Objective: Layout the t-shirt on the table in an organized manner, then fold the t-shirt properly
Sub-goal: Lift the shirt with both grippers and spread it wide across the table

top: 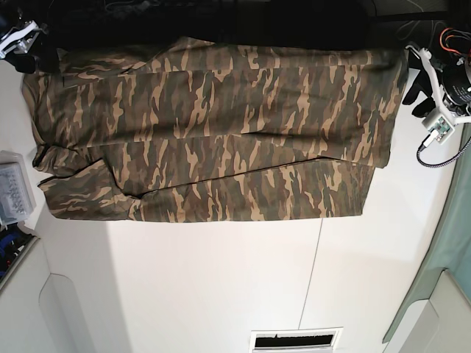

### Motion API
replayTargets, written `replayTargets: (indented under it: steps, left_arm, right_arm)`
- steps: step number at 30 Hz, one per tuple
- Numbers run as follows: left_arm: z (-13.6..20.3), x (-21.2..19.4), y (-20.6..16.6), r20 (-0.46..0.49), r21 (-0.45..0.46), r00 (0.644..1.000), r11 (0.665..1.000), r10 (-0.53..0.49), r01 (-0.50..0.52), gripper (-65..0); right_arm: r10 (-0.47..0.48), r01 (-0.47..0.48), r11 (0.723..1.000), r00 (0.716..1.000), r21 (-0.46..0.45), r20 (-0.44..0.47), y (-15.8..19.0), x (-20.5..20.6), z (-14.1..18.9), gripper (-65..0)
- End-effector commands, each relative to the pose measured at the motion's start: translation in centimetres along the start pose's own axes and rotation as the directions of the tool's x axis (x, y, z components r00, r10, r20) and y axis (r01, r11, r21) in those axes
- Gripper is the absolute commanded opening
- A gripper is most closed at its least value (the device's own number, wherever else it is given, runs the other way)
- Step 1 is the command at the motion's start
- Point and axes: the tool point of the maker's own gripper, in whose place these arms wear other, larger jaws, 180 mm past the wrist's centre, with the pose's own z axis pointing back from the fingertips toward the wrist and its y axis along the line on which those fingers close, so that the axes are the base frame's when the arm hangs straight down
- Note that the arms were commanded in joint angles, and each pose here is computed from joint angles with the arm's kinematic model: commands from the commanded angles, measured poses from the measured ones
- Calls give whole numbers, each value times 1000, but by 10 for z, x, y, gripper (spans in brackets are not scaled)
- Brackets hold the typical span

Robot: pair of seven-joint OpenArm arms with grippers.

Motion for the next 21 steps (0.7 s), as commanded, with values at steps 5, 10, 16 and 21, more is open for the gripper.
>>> replayTargets:
  steps: [5,10,16,21]
  left_arm:
    - [2,26,15,119,68,992,996,47,-56,-438]
    - [-12,35,23,180,81,974,985,139,-156,-439]
    - [-51,40,26,217,40,938,958,269,-284,-439]
    - [-87,57,19,235,-18,924,951,303,-307,-438]
  right_arm:
    - [46,-38,998,988,-50,150,-10,53,-11,-294]
    - [-1,19,997,976,-79,220,-29,80,-30,-294]
    - [-136,154,987,952,-43,274,-52,95,-63,-294]
    - [-218,224,975,927,18,304,-52,105,-87,-294]
